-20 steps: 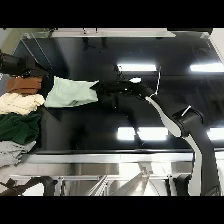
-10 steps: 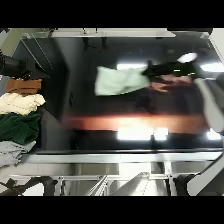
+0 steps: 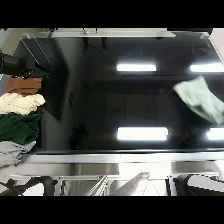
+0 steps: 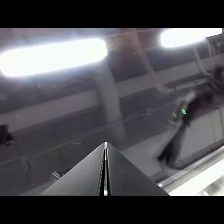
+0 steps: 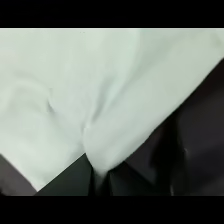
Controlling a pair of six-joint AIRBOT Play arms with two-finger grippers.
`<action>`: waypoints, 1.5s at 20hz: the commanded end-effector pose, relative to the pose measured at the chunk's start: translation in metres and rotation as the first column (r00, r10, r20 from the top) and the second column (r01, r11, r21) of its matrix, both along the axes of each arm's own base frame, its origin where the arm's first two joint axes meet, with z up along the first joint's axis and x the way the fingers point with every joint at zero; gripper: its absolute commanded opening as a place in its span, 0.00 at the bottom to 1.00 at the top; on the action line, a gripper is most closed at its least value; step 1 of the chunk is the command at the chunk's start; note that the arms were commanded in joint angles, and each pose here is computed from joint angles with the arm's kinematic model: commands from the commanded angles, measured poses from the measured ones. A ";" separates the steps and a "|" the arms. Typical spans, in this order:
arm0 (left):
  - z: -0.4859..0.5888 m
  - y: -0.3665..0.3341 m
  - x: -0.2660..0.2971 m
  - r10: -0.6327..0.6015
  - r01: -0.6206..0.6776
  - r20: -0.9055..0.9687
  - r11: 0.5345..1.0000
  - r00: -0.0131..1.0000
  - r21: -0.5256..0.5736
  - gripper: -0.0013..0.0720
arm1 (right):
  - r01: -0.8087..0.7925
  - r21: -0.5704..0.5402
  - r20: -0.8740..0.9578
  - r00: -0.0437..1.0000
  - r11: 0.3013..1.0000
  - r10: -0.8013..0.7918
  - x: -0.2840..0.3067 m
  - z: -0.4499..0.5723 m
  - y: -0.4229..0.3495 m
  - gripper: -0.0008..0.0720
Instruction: Fold the shirts.
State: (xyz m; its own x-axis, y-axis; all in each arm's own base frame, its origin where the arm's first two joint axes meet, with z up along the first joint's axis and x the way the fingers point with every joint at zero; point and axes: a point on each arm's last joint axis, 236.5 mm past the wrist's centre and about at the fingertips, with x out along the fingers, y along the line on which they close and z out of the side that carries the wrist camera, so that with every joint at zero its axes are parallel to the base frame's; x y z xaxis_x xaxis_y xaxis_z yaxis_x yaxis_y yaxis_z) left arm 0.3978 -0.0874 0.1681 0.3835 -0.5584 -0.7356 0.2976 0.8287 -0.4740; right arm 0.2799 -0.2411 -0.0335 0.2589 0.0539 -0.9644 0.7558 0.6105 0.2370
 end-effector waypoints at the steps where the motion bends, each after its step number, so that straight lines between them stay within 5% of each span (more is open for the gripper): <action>1: 0.001 -0.004 0.002 -0.005 0.005 0.012 1.000 1.000 0.000 0.04 | 0.250 -0.093 -0.066 0.964 0.964 -0.257 -0.116 -0.025 -0.028 0.04; 4: 0.001 -0.020 -0.002 -0.046 0.046 0.012 0.999 0.999 0.001 0.04 | 0.316 -0.160 -0.027 0.946 0.935 -0.324 -0.152 -0.011 -0.044 0.04; 10: 0.003 -0.052 -0.007 -0.120 0.120 0.036 0.993 0.992 0.004 0.04 | 0.282 -0.118 -0.094 0.951 0.952 -0.294 -0.165 -0.020 -0.026 0.10; 12: 0.003 -0.056 -0.008 -0.129 0.129 0.035 0.992 0.991 0.003 0.04 | 0.291 -0.127 -0.114 0.945 0.948 -0.306 -0.171 -0.013 -0.027 0.99; 16: 0.005 -0.055 -0.003 -0.117 0.117 0.057 0.993 0.991 0.005 0.04 | 0.415 -0.064 -0.182 0.889 0.907 -0.420 -0.182 0.004 -0.011 0.97; 17: 0.007 -0.054 0.001 -0.120 0.120 0.083 0.993 0.989 0.010 0.04 | 0.424 -0.027 -0.115 0.898 0.905 -0.424 -0.163 0.012 -0.009 0.82; 18: 0.010 -0.053 0.008 -0.123 0.122 0.128 0.992 0.984 0.023 0.04 | 0.377 0.022 -0.005 0.926 0.926 -0.377 -0.131 0.023 -0.003 0.21; 19: 0.015 -0.050 0.016 -0.108 0.106 0.162 0.994 0.981 0.027 0.04 | 0.300 0.061 0.145 0.941 0.952 -0.306 -0.088 0.041 0.004 0.04; 24: 0.042 -0.034 0.002 -0.069 0.087 0.168 0.991 0.983 -0.100 0.04 | -0.202 0.035 0.582 0.800 0.979 0.145 0.063 0.145 0.137 0.04; 30: -0.026 -0.032 -0.096 -0.031 0.031 0.006 0.994 1.000 -0.105 0.04 | -0.704 -0.032 0.610 0.548 0.709 0.572 0.043 0.145 0.356 0.04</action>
